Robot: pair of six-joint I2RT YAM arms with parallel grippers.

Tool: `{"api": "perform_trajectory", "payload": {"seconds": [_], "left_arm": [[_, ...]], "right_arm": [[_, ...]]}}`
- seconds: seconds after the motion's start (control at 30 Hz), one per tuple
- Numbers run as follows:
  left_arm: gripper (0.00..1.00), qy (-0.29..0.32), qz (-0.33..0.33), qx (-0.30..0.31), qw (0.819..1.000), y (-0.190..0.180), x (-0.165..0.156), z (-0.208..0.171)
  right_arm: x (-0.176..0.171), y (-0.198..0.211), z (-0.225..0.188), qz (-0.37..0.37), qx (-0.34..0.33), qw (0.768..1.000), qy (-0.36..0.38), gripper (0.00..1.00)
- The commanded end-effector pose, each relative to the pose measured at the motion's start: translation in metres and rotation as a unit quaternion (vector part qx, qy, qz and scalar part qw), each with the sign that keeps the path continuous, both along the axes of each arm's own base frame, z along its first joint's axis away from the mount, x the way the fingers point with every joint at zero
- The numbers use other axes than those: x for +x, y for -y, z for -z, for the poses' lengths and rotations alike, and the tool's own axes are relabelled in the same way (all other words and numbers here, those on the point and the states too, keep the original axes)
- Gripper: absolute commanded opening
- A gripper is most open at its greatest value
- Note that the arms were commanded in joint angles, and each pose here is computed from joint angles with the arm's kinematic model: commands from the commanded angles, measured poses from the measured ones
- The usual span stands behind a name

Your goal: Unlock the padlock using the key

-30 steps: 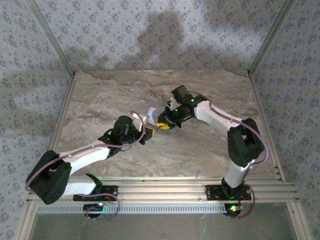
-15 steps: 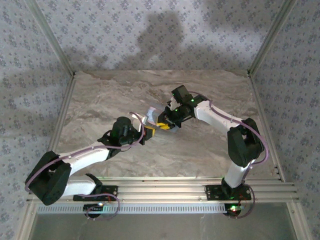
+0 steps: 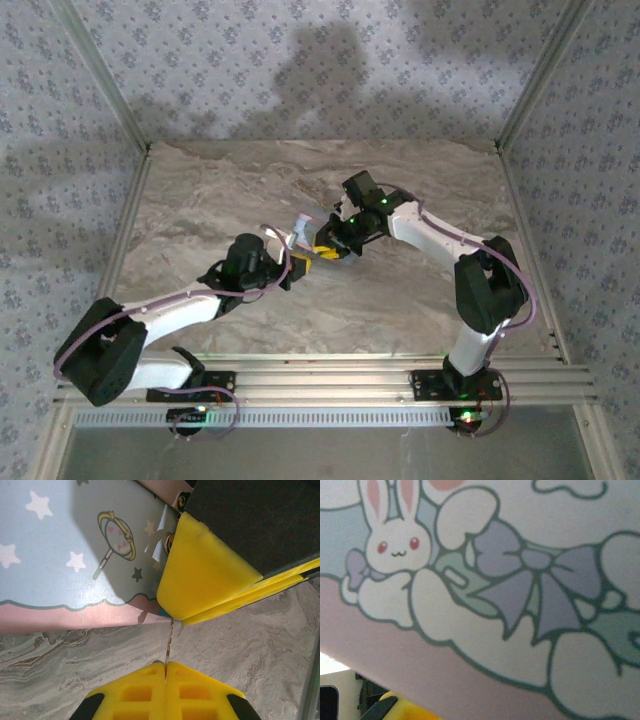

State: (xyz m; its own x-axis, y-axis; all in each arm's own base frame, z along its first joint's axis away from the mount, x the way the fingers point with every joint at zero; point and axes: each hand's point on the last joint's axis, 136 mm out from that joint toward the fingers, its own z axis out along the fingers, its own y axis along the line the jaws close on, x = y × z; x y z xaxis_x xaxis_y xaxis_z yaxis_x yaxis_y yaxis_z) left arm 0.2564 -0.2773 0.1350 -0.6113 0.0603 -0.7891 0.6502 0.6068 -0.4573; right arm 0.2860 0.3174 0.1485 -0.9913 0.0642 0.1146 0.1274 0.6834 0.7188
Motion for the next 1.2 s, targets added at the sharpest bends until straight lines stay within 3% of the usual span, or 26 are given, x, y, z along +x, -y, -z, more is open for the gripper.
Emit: {"api": "perform_trajectory", "payload": {"seconds": [0.0,0.43,1.17], "left_arm": [[0.00,0.026,0.003,-0.038,0.999,0.008,0.008,-0.025],[0.00,-0.003,0.030,-0.159,0.987,0.017,0.012,-0.052],[0.00,0.001,0.030,-0.216,0.976,0.014,0.023,-0.063]], "right_arm": [[-0.006,-0.011,-0.019,-0.015,0.023,1.000,0.011,0.00],[-0.014,-0.015,-0.012,-0.029,0.017,0.999,0.006,0.00],[-0.023,-0.013,-0.016,-0.056,0.033,0.998,0.008,0.00]]}}
